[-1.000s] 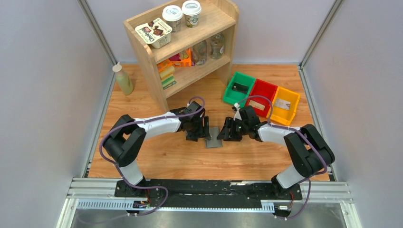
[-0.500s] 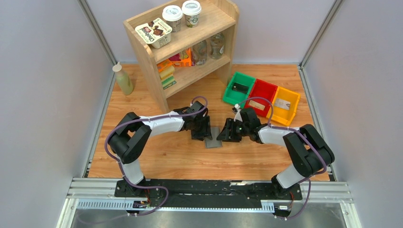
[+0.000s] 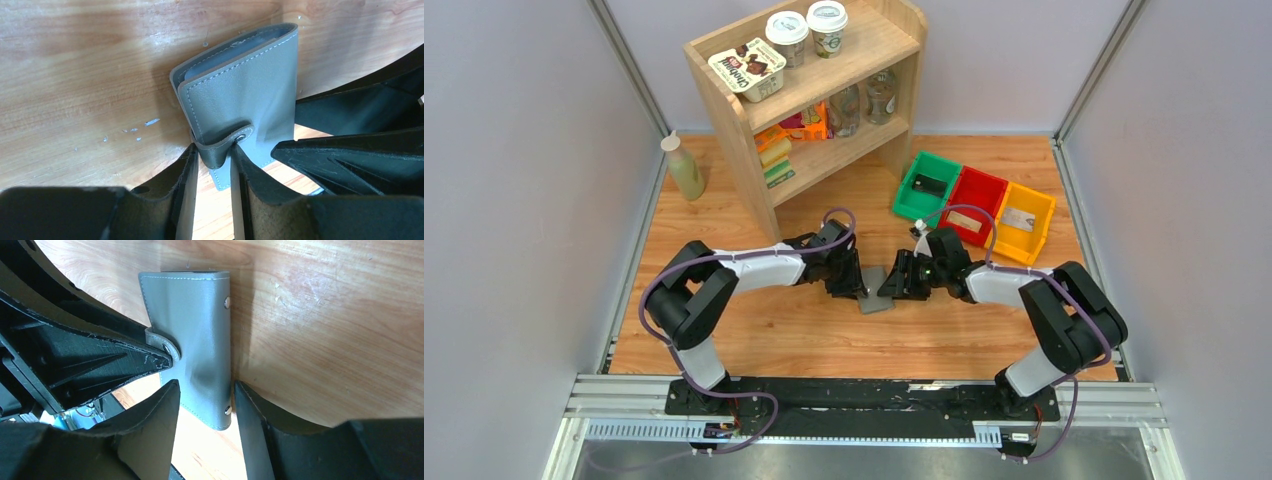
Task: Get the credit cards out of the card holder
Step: Open the card holder at the center of the board.
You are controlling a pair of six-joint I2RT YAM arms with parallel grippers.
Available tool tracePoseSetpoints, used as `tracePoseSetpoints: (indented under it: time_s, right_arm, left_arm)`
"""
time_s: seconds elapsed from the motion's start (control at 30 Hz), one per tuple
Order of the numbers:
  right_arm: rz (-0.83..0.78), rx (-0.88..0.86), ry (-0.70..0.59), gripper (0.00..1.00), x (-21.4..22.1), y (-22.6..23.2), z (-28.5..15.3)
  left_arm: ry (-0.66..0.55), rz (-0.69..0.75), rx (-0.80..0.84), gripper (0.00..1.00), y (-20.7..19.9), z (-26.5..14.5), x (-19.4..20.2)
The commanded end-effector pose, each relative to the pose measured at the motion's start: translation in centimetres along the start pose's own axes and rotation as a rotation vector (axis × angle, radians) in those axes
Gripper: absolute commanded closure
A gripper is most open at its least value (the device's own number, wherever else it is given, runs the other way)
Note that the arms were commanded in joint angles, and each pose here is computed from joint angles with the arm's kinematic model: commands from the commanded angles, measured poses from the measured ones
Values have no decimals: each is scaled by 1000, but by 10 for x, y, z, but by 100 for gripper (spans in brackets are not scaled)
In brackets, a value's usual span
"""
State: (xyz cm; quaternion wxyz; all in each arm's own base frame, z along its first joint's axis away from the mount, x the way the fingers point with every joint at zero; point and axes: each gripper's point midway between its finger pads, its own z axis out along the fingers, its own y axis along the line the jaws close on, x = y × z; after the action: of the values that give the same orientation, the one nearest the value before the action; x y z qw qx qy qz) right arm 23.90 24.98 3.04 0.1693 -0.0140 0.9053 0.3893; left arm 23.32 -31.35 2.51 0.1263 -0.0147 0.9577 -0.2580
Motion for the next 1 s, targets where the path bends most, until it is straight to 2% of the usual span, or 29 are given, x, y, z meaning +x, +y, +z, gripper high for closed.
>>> tracePoseSetpoints:
  time_s: [0.0,0.4,0.5,0.7,0.83,0.97]
  right_arm:
    - [-16,80,10,49,4,-15,-5]
    - [-30,-39,80,50,12,-7,12]
    - [-28,-63,90,60,15,-6,14]
    - [-41,-74,72,100,14,0,7]
    - [-50,-32,50,100,10,0,1]
    - [-74,50,24,100,7,-3,-4]
  left_arm:
    - [28,-1,-58,68,23,-1,18]
    - [38,14,-14,70,23,-2,22]
    - [39,10,-10,70,26,-2,24]
    - [30,24,0,71,22,-6,21]
    - [21,44,-18,67,19,-14,15]
    - [-26,84,-48,57,10,-31,5]
